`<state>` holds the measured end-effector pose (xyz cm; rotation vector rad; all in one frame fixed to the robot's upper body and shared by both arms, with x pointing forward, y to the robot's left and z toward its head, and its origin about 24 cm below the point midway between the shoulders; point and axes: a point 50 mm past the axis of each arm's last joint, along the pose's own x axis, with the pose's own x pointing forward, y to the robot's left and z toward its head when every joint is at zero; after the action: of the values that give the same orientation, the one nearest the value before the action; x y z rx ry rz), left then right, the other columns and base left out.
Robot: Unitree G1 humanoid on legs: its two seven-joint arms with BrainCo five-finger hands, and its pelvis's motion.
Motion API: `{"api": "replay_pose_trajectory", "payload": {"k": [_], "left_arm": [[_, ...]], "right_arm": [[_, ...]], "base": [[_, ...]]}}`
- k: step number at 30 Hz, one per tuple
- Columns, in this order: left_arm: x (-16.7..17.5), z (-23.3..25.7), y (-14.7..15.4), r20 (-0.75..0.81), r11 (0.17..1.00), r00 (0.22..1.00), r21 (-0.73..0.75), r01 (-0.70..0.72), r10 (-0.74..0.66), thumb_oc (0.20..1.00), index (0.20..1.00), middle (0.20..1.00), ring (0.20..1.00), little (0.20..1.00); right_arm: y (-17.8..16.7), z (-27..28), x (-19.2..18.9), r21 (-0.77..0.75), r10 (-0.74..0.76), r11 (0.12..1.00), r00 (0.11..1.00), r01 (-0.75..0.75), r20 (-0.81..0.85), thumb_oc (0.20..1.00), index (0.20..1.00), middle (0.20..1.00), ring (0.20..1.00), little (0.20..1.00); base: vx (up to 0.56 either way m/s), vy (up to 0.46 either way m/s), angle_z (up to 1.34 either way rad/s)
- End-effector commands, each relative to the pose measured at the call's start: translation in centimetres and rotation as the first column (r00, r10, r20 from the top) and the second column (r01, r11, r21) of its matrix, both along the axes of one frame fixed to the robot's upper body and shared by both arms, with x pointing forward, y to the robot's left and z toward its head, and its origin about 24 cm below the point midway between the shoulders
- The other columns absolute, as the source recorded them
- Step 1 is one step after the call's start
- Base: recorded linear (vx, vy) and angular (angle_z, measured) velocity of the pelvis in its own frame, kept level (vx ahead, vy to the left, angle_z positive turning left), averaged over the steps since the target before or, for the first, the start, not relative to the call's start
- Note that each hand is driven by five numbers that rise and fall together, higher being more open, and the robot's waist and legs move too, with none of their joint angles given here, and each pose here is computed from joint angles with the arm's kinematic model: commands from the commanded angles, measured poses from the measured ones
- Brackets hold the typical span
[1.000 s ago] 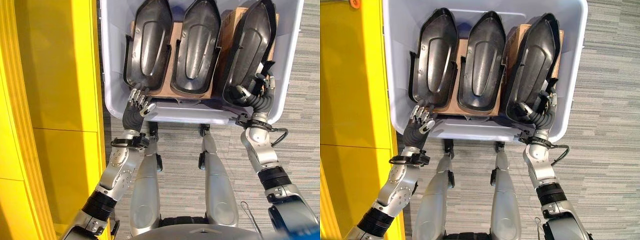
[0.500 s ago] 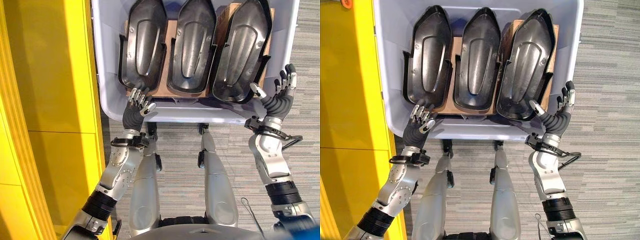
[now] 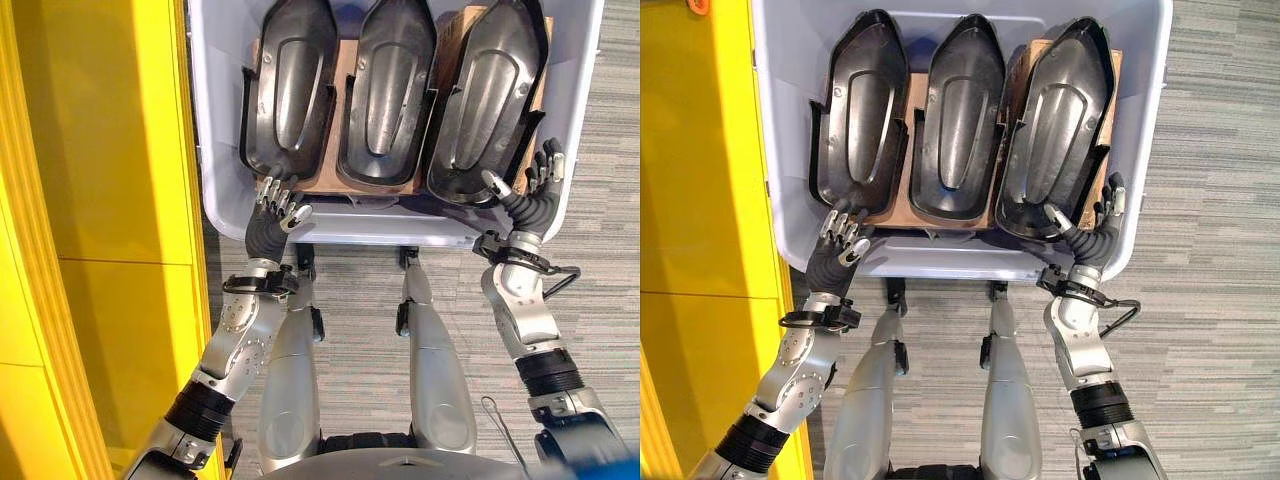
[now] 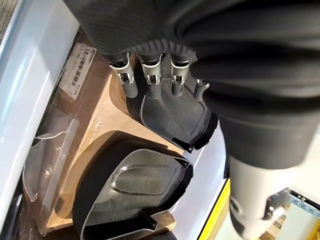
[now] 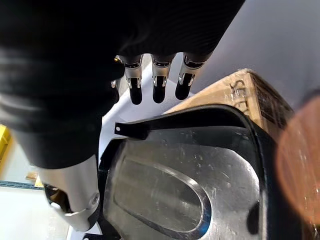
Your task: Move parts from the plastic box to the shelf.
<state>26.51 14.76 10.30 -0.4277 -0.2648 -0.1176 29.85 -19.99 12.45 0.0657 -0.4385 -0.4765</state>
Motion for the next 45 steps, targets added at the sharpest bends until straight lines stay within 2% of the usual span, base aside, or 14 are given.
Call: {"api": "replay_pose_trajectory", "payload": {"k": [1,6,23,27,31,32,35,36,37,38,41,45], "left_arm": [[-0.4,2.1,0.7,0.108,1.000,0.994,-0.017,-0.019,0.021,1.000,1.000,1.000,1.000,1.000],[-0.2,2.1,0.2,0.104,0.999,0.994,-0.033,-0.007,0.011,1.000,1.000,1.000,1.000,1.000],[-0.4,2.0,-0.4,0.090,0.999,0.995,-0.029,0.046,-0.044,1.000,1.000,1.000,1.000,1.000],[-0.4,2.0,-0.4,0.088,0.998,0.994,-0.020,0.059,-0.057,1.000,1.000,1.000,1.000,1.000],[-0.5,2.0,-0.4,0.088,0.997,0.993,-0.008,0.078,-0.077,1.000,1.000,1.000,1.000,1.000],[-0.5,2.0,-0.4,0.087,0.997,0.993,-0.007,0.079,-0.078,1.000,1.000,1.000,1.000,1.000],[-0.4,2.1,-0.5,0.092,0.996,0.992,-0.003,0.086,-0.086,1.000,1.000,1.000,1.000,1.000],[-0.4,2.0,-0.5,0.089,0.996,0.992,0.000,0.086,-0.086,1.000,1.000,1.000,1.000,1.000],[-0.4,1.9,-0.5,0.086,0.996,0.992,-0.002,0.090,-0.090,1.000,1.000,1.000,1.000,1.000],[-0.4,1.9,-0.6,0.085,0.996,0.992,-0.003,0.095,-0.094,1.000,1.000,1.000,1.000,1.000],[-0.2,2.0,-0.6,0.089,0.996,0.992,0.001,0.094,-0.094,1.000,1.000,1.000,1.000,1.000],[0.0,1.9,-0.5,0.086,0.996,0.992,-0.002,0.091,-0.090,1.000,1.000,1.000,1.000,1.000]], "right_arm": [[-0.4,1.4,0.0,0.025,-0.005,1.000,0.996,0.002,0.086,1.000,1.000,1.000,1.000,1.000],[0.3,1.4,1.9,0.101,-0.012,0.995,0.999,0.006,0.053,1.000,1.000,1.000,1.000,1.000],[-0.3,3.2,5.5,0.189,-0.105,0.977,0.994,0.102,0.005,1.000,1.000,1.000,1.000,1.000],[-0.5,3.3,7.0,0.097,-0.109,0.989,0.991,0.116,-0.078,1.000,1.000,1.000,1.000,1.000],[-0.6,3.4,8.7,-0.158,-0.129,0.983,0.968,0.096,-0.214,1.000,1.000,1.000,1.000,1.000],[-0.5,3.8,9.0,-0.190,-0.128,0.978,0.967,0.087,-0.219,0.790,0.790,0.790,0.790,0.790],[-0.1,4.6,9.4,-0.321,-0.146,0.944,0.964,0.069,-0.223,0.884,0.884,0.884,0.884,0.884],[0.0,4.7,9.5,-0.378,-0.158,0.923,0.961,0.063,-0.225,0.780,0.780,0.780,0.780,0.780],[0.0,4.6,9.6,-0.462,-0.190,0.885,0.951,0.058,-0.243,0.442,0.442,0.442,0.442,0.442],[0.0,4.5,9.8,-0.509,-0.207,0.860,0.944,0.050,-0.258,0.200,0.200,0.200,0.200,0.200],[0.2,4.4,10.1,-0.633,-0.253,0.774,0.927,0.021,-0.278,0.200,0.200,0.200,0.200,0.200],[-0.1,4.1,10.0,-0.672,-0.269,0.741,0.918,0.005,-0.290,0.200,0.200,0.200,0.200,0.200]], "base": [[0.00,0.000,0.00],[0.00,0.000,0.00],[0.00,0.001,0.00],[0.00,0.000,0.00],[0.00,0.003,0.01],[-0.01,0.010,0.07],[0.00,0.000,0.03],[0.00,0.000,0.00],[0.00,0.000,0.00],[0.00,0.000,0.00],[0.00,0.000,0.00],[0.00,0.000,0.00]]}}
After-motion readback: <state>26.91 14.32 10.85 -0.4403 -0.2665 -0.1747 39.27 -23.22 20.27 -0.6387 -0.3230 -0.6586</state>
